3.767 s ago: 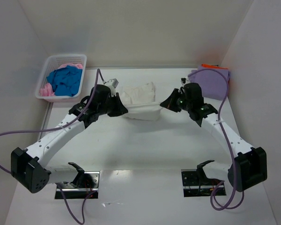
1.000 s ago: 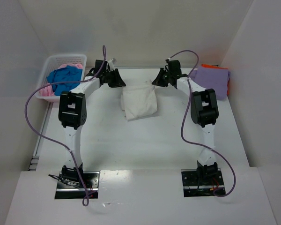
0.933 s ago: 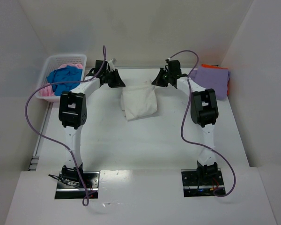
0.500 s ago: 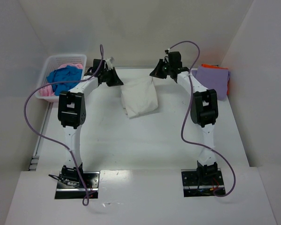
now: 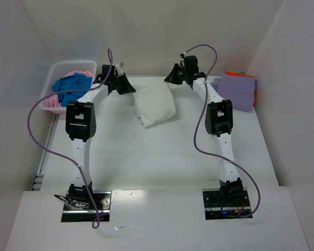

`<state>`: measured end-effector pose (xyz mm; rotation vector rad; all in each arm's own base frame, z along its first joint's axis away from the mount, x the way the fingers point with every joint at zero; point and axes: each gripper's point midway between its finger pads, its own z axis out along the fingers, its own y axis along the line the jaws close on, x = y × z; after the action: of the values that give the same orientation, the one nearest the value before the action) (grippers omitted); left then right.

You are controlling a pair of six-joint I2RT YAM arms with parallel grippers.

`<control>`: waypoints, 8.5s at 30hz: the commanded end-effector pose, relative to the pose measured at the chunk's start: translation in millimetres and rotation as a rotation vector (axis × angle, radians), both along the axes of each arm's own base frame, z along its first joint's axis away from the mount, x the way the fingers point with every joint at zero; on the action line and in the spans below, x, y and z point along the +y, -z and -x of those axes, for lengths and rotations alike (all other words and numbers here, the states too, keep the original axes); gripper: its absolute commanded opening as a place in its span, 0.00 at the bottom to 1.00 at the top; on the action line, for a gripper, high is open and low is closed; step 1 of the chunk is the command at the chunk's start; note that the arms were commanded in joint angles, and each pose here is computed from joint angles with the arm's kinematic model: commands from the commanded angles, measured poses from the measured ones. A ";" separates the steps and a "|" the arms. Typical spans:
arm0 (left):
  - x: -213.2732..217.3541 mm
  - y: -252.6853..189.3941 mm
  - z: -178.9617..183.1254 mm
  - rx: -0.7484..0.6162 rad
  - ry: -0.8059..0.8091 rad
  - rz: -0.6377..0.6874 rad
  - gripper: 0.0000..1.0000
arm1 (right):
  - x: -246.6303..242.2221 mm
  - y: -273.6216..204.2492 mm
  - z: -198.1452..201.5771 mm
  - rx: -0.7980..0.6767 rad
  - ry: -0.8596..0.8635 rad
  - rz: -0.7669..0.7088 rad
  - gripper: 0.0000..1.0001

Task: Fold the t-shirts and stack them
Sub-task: Fold the long partially folded tshirt into a neat square, then smooth out wrinkles on the folded tshirt, then put the neatly folded tshirt into the corner of the board with the right arm

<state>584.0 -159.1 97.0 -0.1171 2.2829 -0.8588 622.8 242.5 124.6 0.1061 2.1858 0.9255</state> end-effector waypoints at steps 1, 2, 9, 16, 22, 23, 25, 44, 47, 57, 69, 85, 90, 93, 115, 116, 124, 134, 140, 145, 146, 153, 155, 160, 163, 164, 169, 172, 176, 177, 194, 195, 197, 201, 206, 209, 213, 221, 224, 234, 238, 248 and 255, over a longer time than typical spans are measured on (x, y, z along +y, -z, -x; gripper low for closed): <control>6.7 -2.3 -18.4 -0.040 -0.023 0.006 0.03 | 1.8 -7.1 -10.6 -0.018 -0.012 -0.001 0.02; 12.2 4.8 -19.6 -0.028 -0.032 0.005 0.04 | 3.3 -5.2 -17.2 -0.029 -0.012 -0.004 0.02; 11.2 7.4 -29.4 -0.026 -0.037 0.011 0.44 | 7.2 5.3 -34.1 -0.049 -0.012 -0.008 0.29; 26.4 -21.6 -23.1 -0.085 -0.033 -0.032 0.80 | -2.1 -21.3 -34.7 -0.088 0.020 0.037 0.83; 26.4 -43.2 12.9 -0.113 -0.006 -0.033 0.86 | -13.5 -62.6 -17.5 -0.130 0.007 0.110 0.84; 22.7 -42.6 20.7 -0.106 0.017 -0.016 0.86 | -14.9 -66.6 -6.7 -0.116 -0.007 0.117 0.84; 15.1 -34.9 39.4 -0.071 0.044 -0.005 0.88 | -19.2 -65.2 1.8 -0.112 -0.004 0.135 0.86; -29.3 10.2 83.7 0.025 0.106 -0.066 0.94 | -43.8 39.9 88.0 0.082 -0.015 0.211 0.76; -34.7 11.3 87.5 0.039 0.111 -0.061 0.94 | -45.3 54.4 96.1 0.115 -0.012 0.211 0.60; -35.3 -3.3 118.3 0.057 0.123 -0.050 0.89 | -68.0 59.2 100.2 0.116 0.069 0.308 0.50; -50.7 -118.2 117.2 -0.170 0.219 0.031 0.82 | -84.7 -112.0 111.4 -0.185 0.207 0.205 0.61; -74.3 -28.6 53.0 -0.070 0.158 0.169 0.01 | -0.5 -0.6 175.4 0.100 -0.055 0.036 0.00; -69.9 -0.2 41.8 -0.006 0.111 0.132 0.00 | -3.6 56.1 178.5 0.209 -0.054 0.086 0.00; -63.9 6.3 39.5 0.003 0.079 0.098 0.00 | -7.4 84.5 182.2 0.266 -0.060 0.128 0.00; -41.4 31.8 42.1 0.054 0.053 0.042 0.00 | -44.0 51.7 156.1 0.189 0.055 0.169 0.00; -40.8 33.6 43.8 0.060 0.057 0.035 0.00 | -43.3 48.2 153.6 0.181 0.055 0.166 0.00; -35.6 44.0 44.7 0.081 0.037 0.005 0.00 | -57.2 53.6 133.9 0.164 0.094 0.198 0.00; -35.0 28.0 52.8 0.065 0.085 -0.020 0.04 | -74.5 -22.2 110.1 0.007 0.106 0.187 0.07; -33.2 26.5 51.8 0.064 0.083 -0.035 0.04 | -81.4 -13.9 83.1 -0.008 0.103 0.246 0.09; -32.8 29.7 51.8 0.069 0.089 -0.042 0.04 | -77.3 38.8 88.7 0.090 0.067 0.250 0.09; -32.8 29.7 51.7 0.069 0.089 -0.042 0.04 | -77.2 43.0 90.3 0.098 0.071 0.245 0.09; -28.0 26.4 45.3 0.065 0.092 -0.055 0.06 | -76.3 84.5 102.3 0.168 0.055 0.275 0.03; -28.5 21.6 40.2 0.050 0.097 -0.059 0.06 | -72.0 86.0 106.0 0.177 0.045 0.278 0.02; -24.2 28.0 29.9 0.056 0.099 -0.071 0.07 | -54.6 90.7 121.7 0.193 0.009 0.259 0.02; -24.4 33.9 28.7 0.076 0.099 -0.073 0.07 | -33.9 90.7 133.2 0.187 -0.031 0.249 0.02; -24.5 31.3 28.1 0.076 0.099 -0.073 0.07 | -29.2 90.8 138.8 0.197 -0.035 0.244 0.02; -21.9 37.6 27.0 0.084 0.086 -0.087 0.07 | 3.1 91.6 165.5 0.223 -0.079 0.226 0.01; -14.9 39.6 26.2 0.088 0.076 -0.099 0.07 | 16.5 81.8 178.6 0.207 -0.098 0.210 0.01; -8.9 41.8 24.3 0.098 0.066 -0.100 0.07 | 39.7 64.6 197.4 0.196 -0.121 0.174 0.02; -8.6 42.0 24.2 0.092 0.073 -0.106 0.07 | 36.8 65.9 199.2 0.197 -0.112 0.183 0.03; -9.5 13.4 39.6 0.059 0.147 -0.091 0.53 | -34.4 11.4 155.3 0.098 0.021 0.128 0.67; -8.9 11.8 41.7 0.053 0.153 -0.097 0.53 | -26.8 12.2 157.5 0.108 -0.021 0.101 0.67; -8.5 11.4 45.2 0.057 0.153 -0.097 0.57 | -18.0 18.2 156.1 0.120 -0.047 0.056 0.69; -7.5 9.2 50.2 0.055 0.159 -0.102 0.61 | 0.6 32.1 152.2 0.163 -0.097 -0.043 0.70; -7.0 11.6 54.6 0.066 0.160 -0.103 0.64 | 7.1 48.1 145.0 0.195 -0.109 -0.067 0.75; -7.0 6.8 54.3 0.057 0.159 -0.102 0.65 | 5.3 56.1 139.9 0.200 -0.089 -0.052 0.78; -7.0 6.8 54.3 0.057 0.159 -0.102 0.65 | 9.3 55.7 134.0 0.194 -0.085 -0.081 0.83; -6.7 7.0 54.2 0.051 0.165 -0.108 0.65 | 15.6 67.5 122.2 0.224 -0.064 -0.124 0.83; -6.4 15.1 56.6 0.070 0.165 -0.108 0.65 | 15.5 81.3 115.5 0.238 -0.029 -0.091 0.83; -6.4 15.1 56.6 0.070 0.165 -0.108 0.65 | 23.0 96.8 111.2 0.287 0.087 0.047 0.79; -5.5 21.9 61.0 0.083 0.172 -0.114 0.65 | 28.1 107.1 110.5 0.310 0.098 0.051 0.79; -5.2 22.7 63.4 0.083 0.172 -0.114 0.65 | 39.3 113.1 112.6 0.317 0.096 0.049 0.56; -2.9 2.6 64.4 0.050 0.174 -0.099 0.67 | 33.3 117.8 104.7 0.328 0.147 0.080 0.00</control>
<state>520.6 -167.5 55.0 0.0644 2.4755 -0.8274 518.3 281.2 26.2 0.3627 2.4225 0.8944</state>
